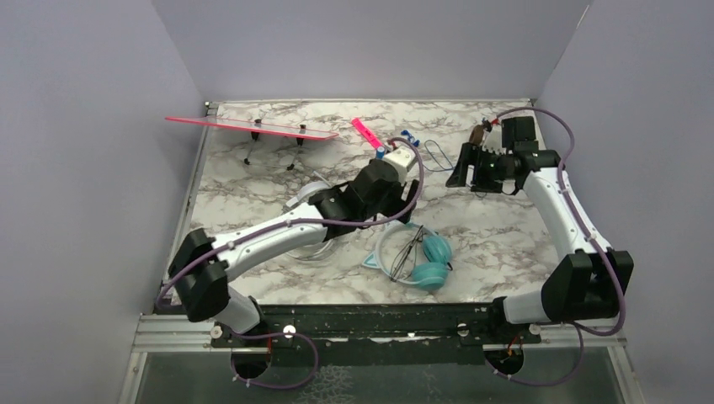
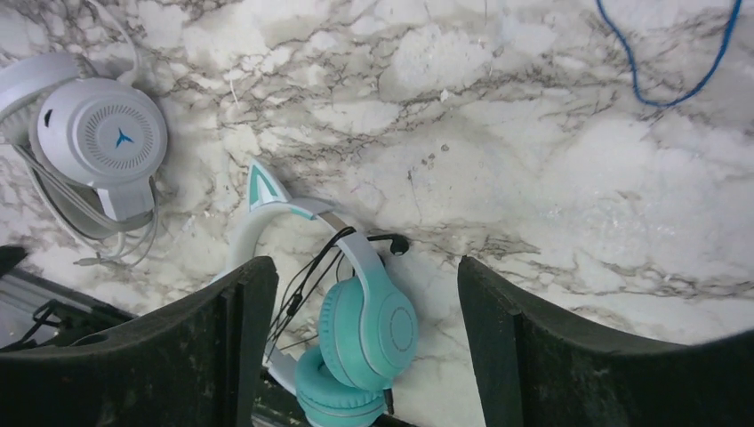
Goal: Wrap the headphones
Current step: Place the headphones at the center of the board, then pick up the headphones from the center of the board.
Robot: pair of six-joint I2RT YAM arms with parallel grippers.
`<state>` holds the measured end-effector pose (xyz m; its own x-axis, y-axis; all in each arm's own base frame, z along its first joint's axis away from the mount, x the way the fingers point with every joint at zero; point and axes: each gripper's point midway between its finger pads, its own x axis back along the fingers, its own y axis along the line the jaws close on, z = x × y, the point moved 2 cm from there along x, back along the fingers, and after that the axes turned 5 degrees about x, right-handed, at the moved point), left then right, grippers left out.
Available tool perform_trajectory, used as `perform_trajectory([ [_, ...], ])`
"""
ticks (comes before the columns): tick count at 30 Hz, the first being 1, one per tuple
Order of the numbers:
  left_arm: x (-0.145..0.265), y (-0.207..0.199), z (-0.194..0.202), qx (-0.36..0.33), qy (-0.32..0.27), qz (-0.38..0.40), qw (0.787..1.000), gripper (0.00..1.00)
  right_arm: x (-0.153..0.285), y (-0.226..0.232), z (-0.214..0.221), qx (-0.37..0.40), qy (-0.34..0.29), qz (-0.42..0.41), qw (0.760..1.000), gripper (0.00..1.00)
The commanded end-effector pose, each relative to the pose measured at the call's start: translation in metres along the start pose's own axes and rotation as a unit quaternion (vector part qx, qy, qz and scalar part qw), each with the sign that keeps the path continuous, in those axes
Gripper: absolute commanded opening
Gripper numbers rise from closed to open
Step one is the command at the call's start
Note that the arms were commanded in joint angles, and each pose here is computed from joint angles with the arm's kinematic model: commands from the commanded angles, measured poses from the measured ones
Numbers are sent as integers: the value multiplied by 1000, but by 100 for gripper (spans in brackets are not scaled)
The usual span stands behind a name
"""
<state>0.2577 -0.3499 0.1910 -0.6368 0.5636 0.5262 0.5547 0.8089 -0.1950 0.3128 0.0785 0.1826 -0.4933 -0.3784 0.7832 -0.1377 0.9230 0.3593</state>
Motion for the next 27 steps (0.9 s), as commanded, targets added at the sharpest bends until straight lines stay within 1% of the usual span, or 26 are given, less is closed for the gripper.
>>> perform_trajectory([
  [1,65,-18,-76,-4,-81,71,994,84,12,-5,-29,23,-77,34,996,84],
  [2,79,-19,-86,-8,-95,81,992,89,10,-7,-38,23,-95,40,994,86],
  [4,107,-17,-103,-18,-124,94,988,92,3,-16,-53,8,-116,65,991,89],
  [8,161,-8,-120,-33,-177,106,978,94,-16,-49,-89,-27,-152,148,977,91],
  [11,192,1,-120,-24,-205,109,972,95,-22,-82,-126,-43,-194,206,958,92],
  [14,215,9,-112,-9,-222,110,969,95,-32,-122,-155,-77,-219,245,941,92],
  [17,220,19,-101,-12,-223,97,970,96,-51,-151,-173,-121,-227,255,932,95],
  [20,217,29,-95,-23,-217,69,974,96,-59,-184,-181,-188,-235,280,912,97],
  [22,213,31,-93,-28,-211,60,975,96,-60,-204,-185,-227,-252,276,899,97],
  [25,203,30,-89,-28,-203,60,977,96,-53,-236,-180,-273,-270,288,877,94],
  [27,198,27,-88,-27,-201,66,977,96,-50,-258,-169,-286,-262,304,870,90],
])
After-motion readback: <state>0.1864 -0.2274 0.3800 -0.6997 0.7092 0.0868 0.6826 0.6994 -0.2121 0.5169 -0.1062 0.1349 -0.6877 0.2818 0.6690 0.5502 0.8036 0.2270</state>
